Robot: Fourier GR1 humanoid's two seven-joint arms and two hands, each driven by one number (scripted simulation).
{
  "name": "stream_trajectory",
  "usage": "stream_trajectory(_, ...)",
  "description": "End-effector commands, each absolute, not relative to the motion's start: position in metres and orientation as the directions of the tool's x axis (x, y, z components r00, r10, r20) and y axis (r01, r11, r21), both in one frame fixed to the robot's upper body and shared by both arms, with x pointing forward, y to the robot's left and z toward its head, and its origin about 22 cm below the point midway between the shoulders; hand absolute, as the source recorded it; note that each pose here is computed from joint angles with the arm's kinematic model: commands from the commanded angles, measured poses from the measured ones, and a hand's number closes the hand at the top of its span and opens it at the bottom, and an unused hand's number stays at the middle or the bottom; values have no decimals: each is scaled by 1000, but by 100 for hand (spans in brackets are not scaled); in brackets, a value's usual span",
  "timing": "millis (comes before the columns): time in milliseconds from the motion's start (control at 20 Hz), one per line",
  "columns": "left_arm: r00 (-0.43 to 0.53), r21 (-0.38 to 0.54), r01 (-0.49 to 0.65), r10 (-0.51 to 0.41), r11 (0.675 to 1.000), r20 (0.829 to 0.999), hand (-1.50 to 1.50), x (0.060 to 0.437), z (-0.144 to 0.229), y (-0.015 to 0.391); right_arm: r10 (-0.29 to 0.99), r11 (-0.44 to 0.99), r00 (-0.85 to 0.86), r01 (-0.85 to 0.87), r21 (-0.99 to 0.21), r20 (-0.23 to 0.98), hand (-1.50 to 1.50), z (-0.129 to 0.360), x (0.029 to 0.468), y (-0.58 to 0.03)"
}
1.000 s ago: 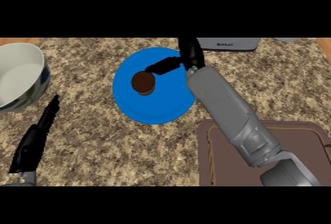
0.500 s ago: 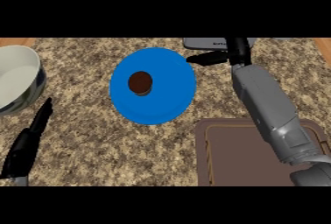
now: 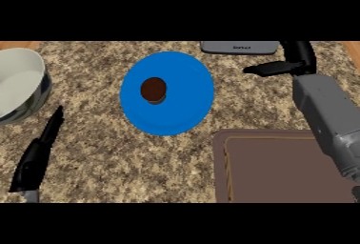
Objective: Pick the cupcake from the tray and place it in the plate
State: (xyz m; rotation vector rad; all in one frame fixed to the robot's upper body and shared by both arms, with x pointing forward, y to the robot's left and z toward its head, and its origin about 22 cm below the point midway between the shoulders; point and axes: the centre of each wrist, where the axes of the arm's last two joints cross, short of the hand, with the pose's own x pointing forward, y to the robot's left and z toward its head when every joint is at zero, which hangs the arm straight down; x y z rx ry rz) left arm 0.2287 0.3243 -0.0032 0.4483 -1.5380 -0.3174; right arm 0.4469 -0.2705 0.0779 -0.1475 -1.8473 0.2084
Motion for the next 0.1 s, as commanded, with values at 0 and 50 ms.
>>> stream_trajectory(0, 26, 467, -76, -466, 881, 884, 0, 230, -6, 317, 220, 974, -289, 9, -228, 932, -150, 82, 445, -299)
stream_trajectory(50, 4, 464, -81, -465, 882, 885, 0, 222, 4, 340, 219, 975, -280, 15, -223, 935, -150, 78, 441, -308)
